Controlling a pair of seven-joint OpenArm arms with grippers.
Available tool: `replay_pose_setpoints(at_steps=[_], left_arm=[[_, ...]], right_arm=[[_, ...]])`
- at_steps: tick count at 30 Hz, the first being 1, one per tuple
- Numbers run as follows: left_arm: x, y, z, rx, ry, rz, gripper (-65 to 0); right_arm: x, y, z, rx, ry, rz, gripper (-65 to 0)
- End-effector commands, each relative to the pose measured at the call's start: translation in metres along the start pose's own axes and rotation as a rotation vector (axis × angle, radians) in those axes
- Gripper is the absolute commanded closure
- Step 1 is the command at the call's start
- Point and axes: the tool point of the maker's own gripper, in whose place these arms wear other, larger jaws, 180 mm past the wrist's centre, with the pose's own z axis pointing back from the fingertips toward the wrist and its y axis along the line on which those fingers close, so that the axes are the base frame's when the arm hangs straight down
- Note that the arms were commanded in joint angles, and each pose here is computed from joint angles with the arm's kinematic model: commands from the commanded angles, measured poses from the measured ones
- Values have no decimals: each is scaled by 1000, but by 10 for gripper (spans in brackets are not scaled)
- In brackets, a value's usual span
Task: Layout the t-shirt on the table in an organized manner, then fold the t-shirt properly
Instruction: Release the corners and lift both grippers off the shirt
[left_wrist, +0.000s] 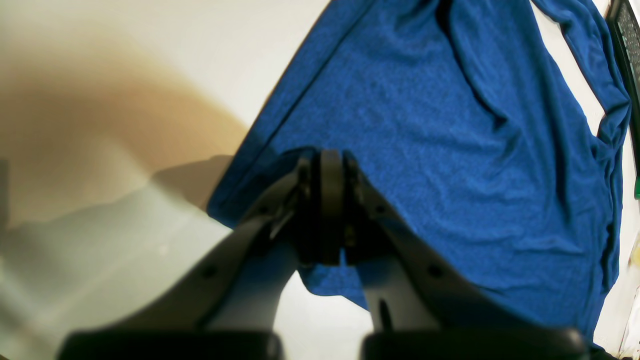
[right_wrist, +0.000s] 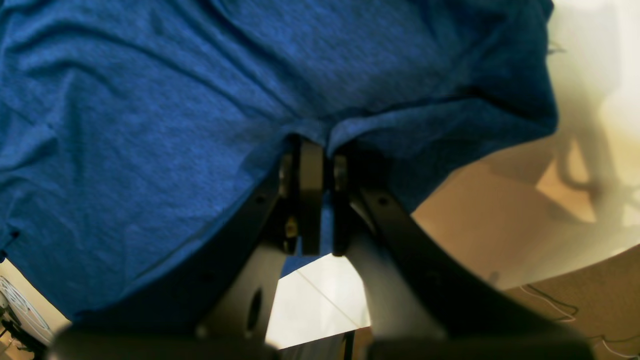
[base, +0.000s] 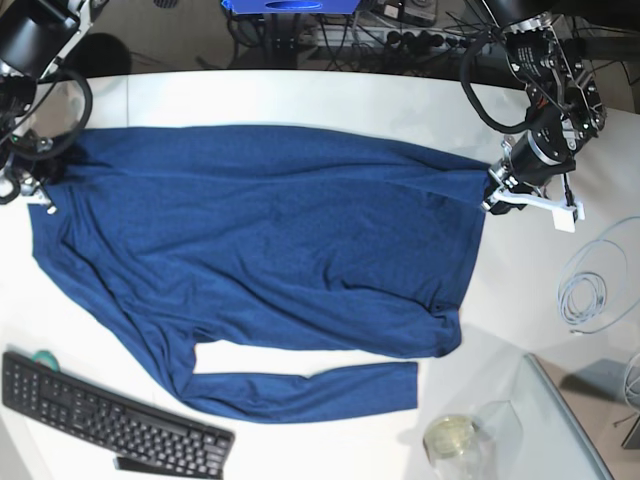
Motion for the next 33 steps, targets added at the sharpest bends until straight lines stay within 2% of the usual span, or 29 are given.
replay_pose_setpoints(at_steps=[1,3,8,10,11,15,17,19,25,28,31,33], left_arm=[[18,-7,2,-20,-51,-11,0],[19,-9,1,-24,-52,-13,0],[20,-9,1,-25,-55,-12,0],[21,-8,2,-23,-57,-10,-7],[21,-8,2,-23,-57,-10,-77],[28,-11,1,-29,-79,-9,-342],[34,-13,1,-33,-104,-9,-426],[38,-15,1,-37,-114,-11,-476],[56,-2,12,-13,-179,30,-489],[66,-2,32,-1,-228,-5,-487],[55,7,50,36,-223,-56,-485],[39,20,54,65,-183,-58,-485]], right_arm=[[18,6,7,16,-47,7,-30],[18,7,6,18,-45,6,-83],[18,8,7,18,-46,7,-282],[20,8,8,19,-54,9,-333],[21,9,9,19,-56,10,-345],[37,14,20,29,-144,28,-350],[42,12,26,27,-182,38,-350],[46,13,32,27,-214,54,-350],[43,20,48,68,-290,225,-350],[41,21,59,81,-330,333,-350],[37,19,64,89,-360,403,-350],[34,13,64,86,-367,417,-350]])
